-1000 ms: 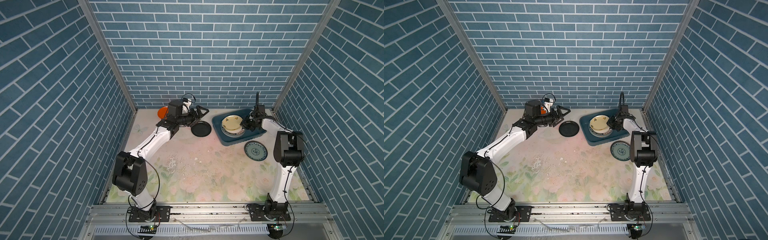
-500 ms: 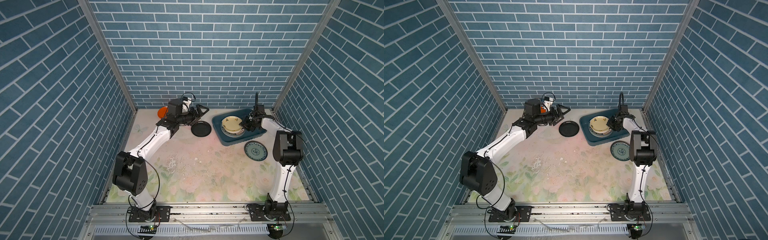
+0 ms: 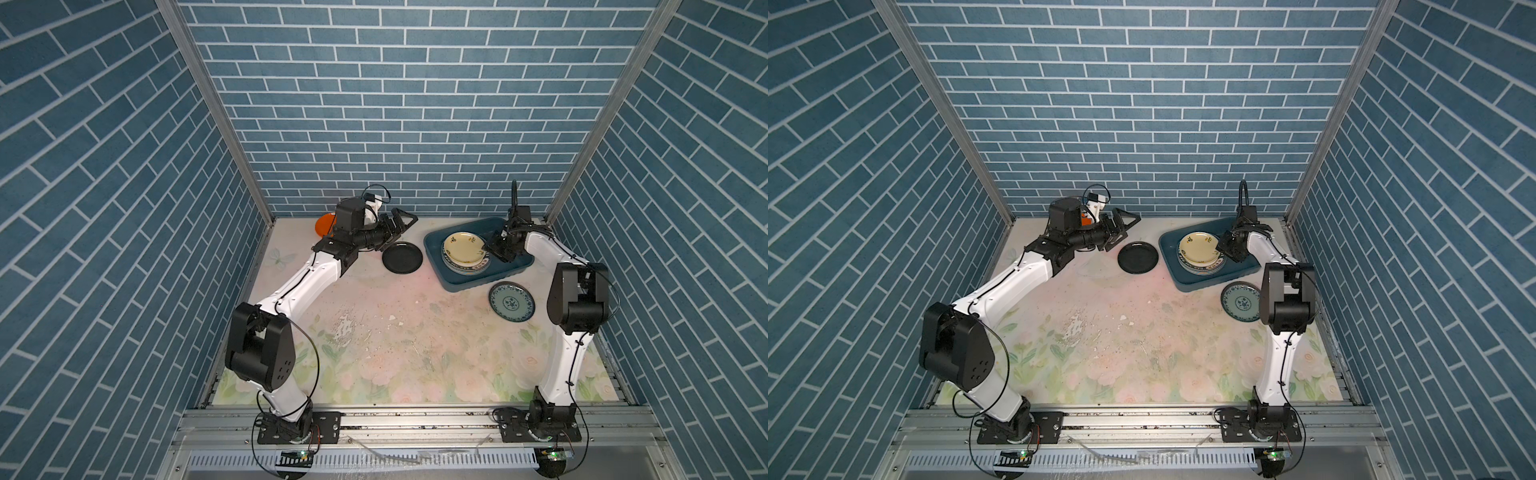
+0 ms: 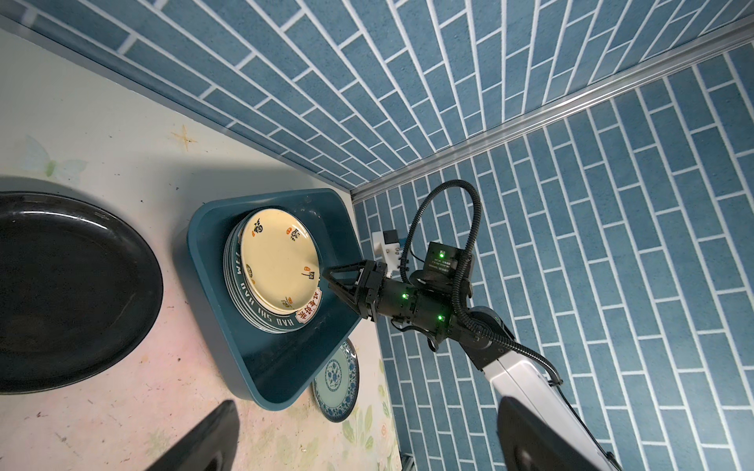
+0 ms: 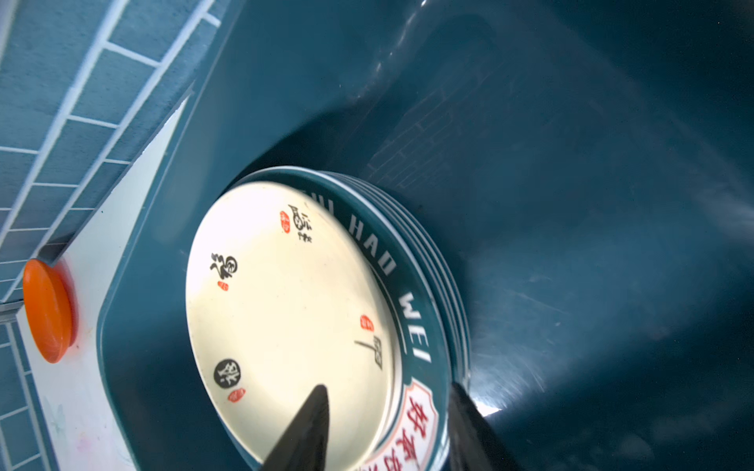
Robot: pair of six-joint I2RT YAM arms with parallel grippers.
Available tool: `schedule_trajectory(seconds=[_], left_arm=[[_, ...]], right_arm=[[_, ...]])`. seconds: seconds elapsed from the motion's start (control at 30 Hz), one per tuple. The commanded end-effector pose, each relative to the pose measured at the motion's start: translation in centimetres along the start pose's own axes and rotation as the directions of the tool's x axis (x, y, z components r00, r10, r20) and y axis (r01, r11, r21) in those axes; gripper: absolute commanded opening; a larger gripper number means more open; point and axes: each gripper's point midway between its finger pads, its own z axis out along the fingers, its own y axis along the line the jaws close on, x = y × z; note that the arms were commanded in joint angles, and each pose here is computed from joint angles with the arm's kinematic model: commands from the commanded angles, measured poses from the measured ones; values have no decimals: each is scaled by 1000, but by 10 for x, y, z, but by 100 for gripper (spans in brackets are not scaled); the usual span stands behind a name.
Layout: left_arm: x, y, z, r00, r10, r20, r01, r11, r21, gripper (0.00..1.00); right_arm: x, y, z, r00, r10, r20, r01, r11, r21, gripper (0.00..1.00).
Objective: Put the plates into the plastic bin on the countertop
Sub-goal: 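Open the right gripper and move it to the blue floral plate's edge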
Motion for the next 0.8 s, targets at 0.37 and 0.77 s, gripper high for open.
schedule_trajectory(seconds=[0.37,0.77], left_arm=[[19,14,9,996,15,-87,-21,998,-58,100],[55,7,36,973,36,-226,-47,998,-40,100]], right_arm=[[38,-50,-100,985,89,146,-97,994,48,61],[112,-106,-100,949,298,100,-300,954,8,62]])
